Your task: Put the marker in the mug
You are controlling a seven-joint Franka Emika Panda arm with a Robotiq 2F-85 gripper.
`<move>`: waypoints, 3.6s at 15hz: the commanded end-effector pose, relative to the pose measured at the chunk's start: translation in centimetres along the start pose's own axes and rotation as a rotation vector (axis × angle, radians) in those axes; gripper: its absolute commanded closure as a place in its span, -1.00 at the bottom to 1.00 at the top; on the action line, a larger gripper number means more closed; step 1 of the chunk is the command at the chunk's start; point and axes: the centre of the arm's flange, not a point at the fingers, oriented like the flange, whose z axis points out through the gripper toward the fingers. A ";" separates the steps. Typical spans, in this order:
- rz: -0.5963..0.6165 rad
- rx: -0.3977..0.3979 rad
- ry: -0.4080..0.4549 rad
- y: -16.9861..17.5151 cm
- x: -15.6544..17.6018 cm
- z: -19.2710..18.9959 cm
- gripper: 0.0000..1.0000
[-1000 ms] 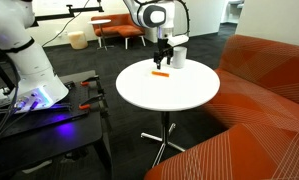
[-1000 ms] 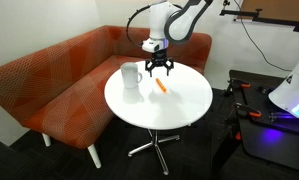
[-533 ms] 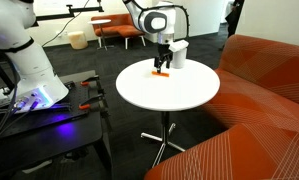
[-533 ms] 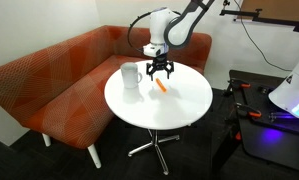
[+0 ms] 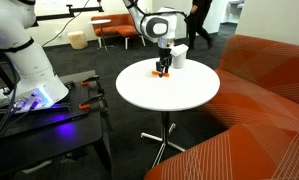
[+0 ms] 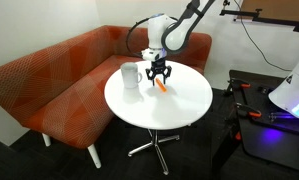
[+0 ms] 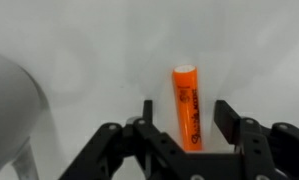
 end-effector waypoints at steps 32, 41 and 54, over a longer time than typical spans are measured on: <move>-0.361 -0.268 0.420 -0.1 -0.5 -11.1 0.90; -0.090 -0.387 0.570 0.4 -2.0 -11.2 0.90; 0.177 -0.580 0.721 1.4 -3.0 -11.4 0.90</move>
